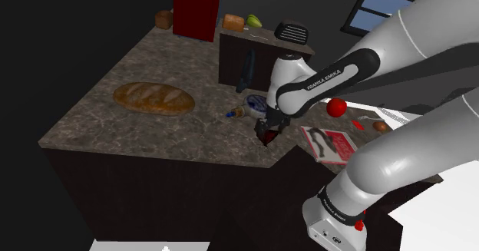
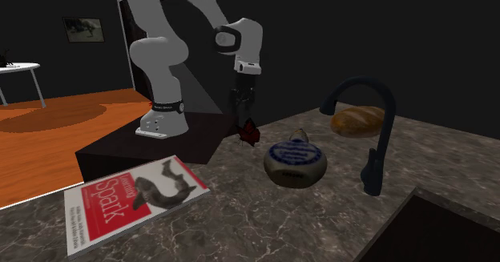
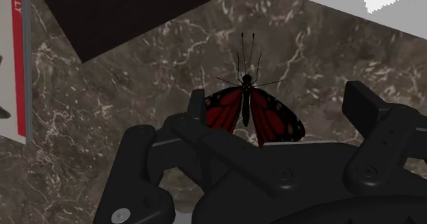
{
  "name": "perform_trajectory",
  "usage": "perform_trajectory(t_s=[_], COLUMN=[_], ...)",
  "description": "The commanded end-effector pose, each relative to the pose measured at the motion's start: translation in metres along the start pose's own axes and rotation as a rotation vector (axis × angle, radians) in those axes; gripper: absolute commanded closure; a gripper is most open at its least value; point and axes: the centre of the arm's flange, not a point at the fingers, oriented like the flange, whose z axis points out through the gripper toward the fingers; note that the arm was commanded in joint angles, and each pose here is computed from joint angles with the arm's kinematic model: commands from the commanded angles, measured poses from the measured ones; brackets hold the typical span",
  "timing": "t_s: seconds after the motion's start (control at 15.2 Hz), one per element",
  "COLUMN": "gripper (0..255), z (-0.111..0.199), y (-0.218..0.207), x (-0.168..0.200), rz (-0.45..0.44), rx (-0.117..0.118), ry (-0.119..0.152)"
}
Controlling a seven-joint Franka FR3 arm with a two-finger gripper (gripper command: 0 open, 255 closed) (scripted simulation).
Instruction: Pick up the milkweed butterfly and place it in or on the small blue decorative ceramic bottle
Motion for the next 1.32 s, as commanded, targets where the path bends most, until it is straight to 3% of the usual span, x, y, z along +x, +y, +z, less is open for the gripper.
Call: perform_trajectory(t_s=[0.0,0.13,0.59,1.12,1.19,1.25], gripper=[0,0,0,0,255,255], z=[0.027,0.043,0.083,0.083,0.083,0.083], y=[0.001,0.003,0.004,0.004,0.004,0.004], x=[0.006,0.007,0.007,0.007,0.007,0.007], rz=[0.044,0.071,0.071,0.071,0.071,0.071], rx=[-0.014,-0.025,-0.025,-0.025,-0.025,-0.025], ry=[-0.008,-0.015,-0.015,-0.015,-0.015,-0.015])
